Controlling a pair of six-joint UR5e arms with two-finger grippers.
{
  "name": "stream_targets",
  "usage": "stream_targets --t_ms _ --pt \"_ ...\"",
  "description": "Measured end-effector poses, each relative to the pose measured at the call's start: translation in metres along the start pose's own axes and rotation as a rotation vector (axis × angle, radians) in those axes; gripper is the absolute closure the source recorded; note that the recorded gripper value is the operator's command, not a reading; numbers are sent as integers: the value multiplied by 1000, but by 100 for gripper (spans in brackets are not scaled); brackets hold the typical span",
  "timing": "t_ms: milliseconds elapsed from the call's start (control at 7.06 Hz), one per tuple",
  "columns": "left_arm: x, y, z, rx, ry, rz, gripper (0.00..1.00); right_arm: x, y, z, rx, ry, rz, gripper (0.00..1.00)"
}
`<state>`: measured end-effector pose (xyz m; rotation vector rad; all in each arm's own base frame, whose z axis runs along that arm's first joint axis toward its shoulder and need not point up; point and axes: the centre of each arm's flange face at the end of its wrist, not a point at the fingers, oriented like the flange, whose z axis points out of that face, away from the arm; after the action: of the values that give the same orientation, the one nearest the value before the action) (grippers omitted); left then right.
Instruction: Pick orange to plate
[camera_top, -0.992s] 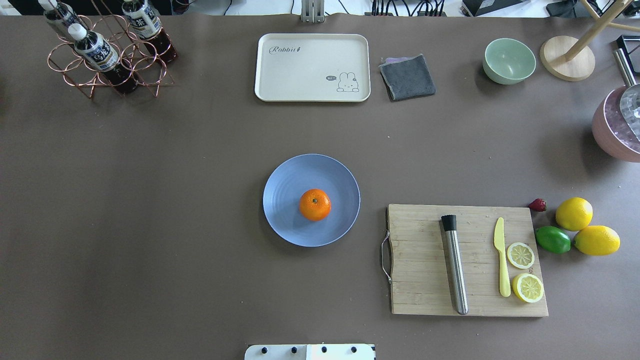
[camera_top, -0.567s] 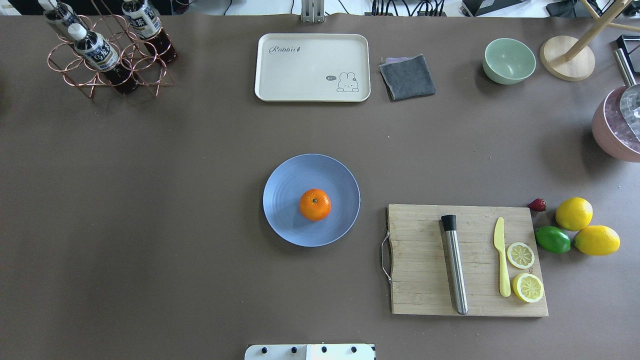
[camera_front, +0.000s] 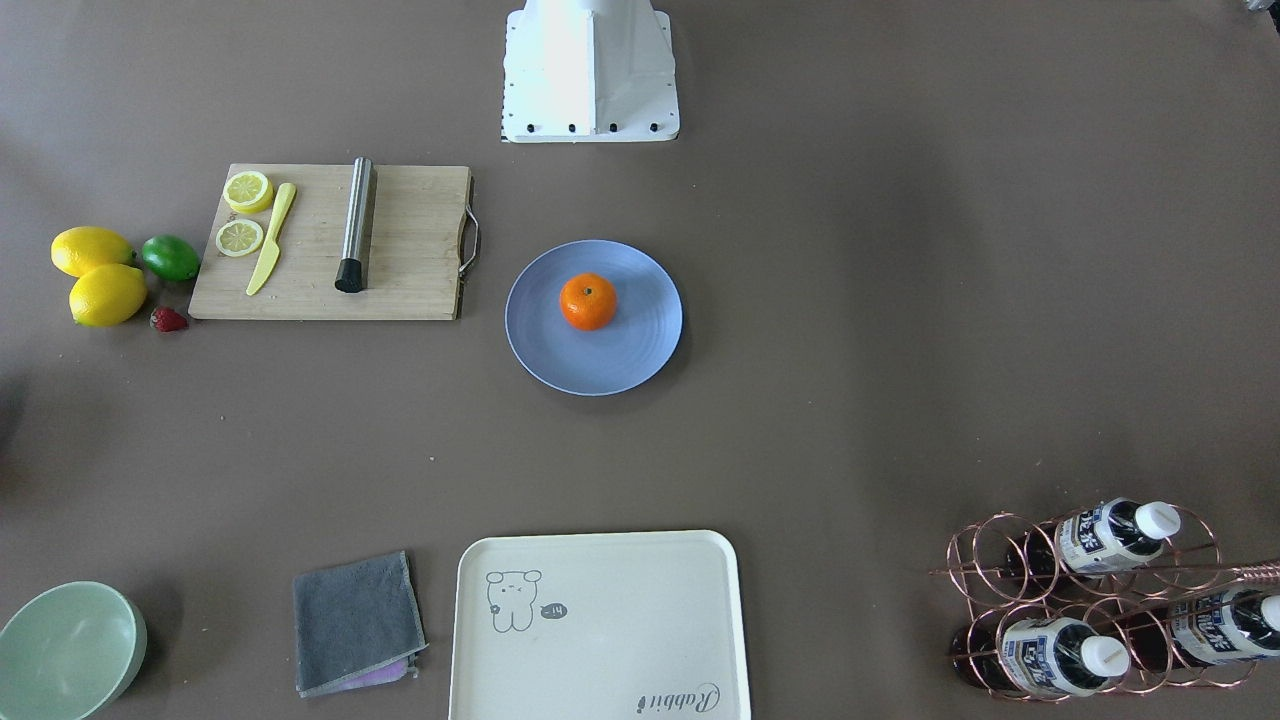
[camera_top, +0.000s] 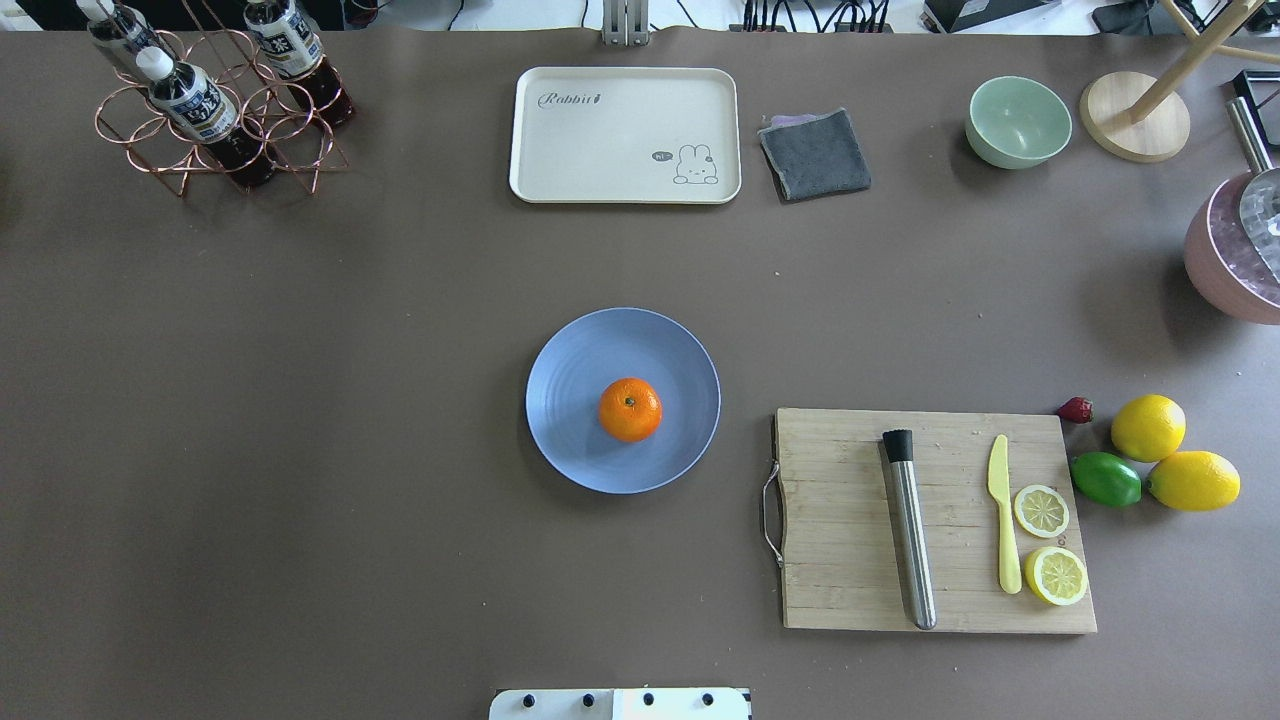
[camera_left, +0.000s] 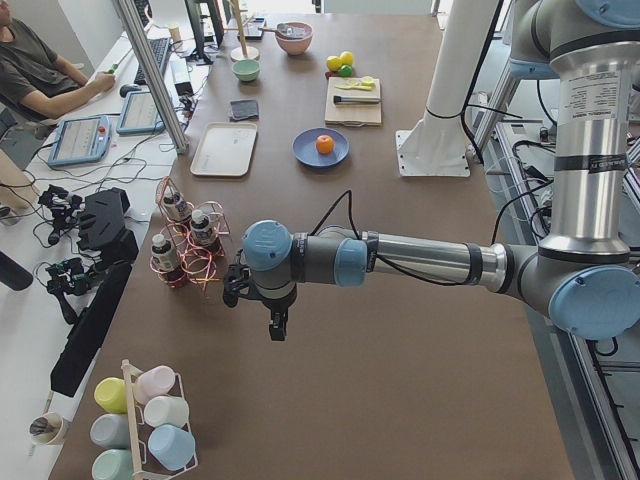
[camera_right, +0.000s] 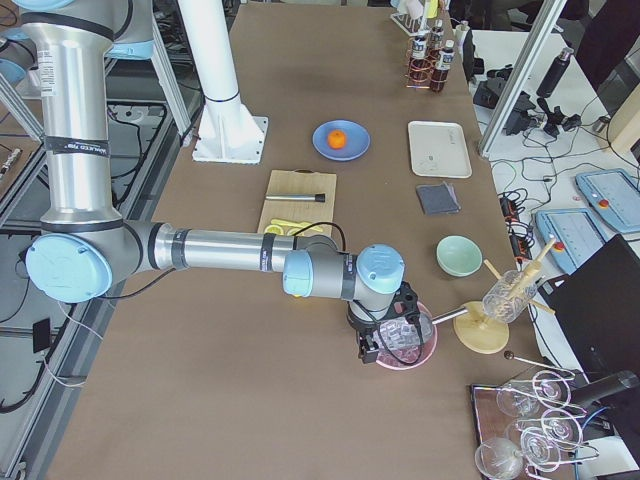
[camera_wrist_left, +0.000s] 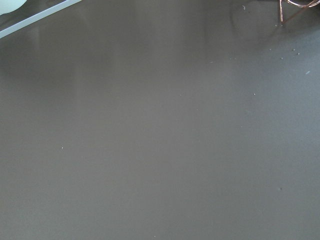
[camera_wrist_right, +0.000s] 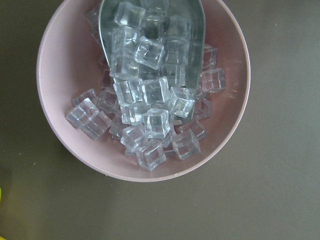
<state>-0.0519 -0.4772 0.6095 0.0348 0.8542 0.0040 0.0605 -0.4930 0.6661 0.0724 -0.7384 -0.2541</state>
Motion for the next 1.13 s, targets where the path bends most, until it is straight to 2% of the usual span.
stream_targets --t_ms 425,1134 --pt "-4 -1 2 24 -30 27 3 -10 -12 -5 10 1 -1 0" --pt "-5 0 2 28 -35 28 3 -20 -16 -3 7 -1 11 0"
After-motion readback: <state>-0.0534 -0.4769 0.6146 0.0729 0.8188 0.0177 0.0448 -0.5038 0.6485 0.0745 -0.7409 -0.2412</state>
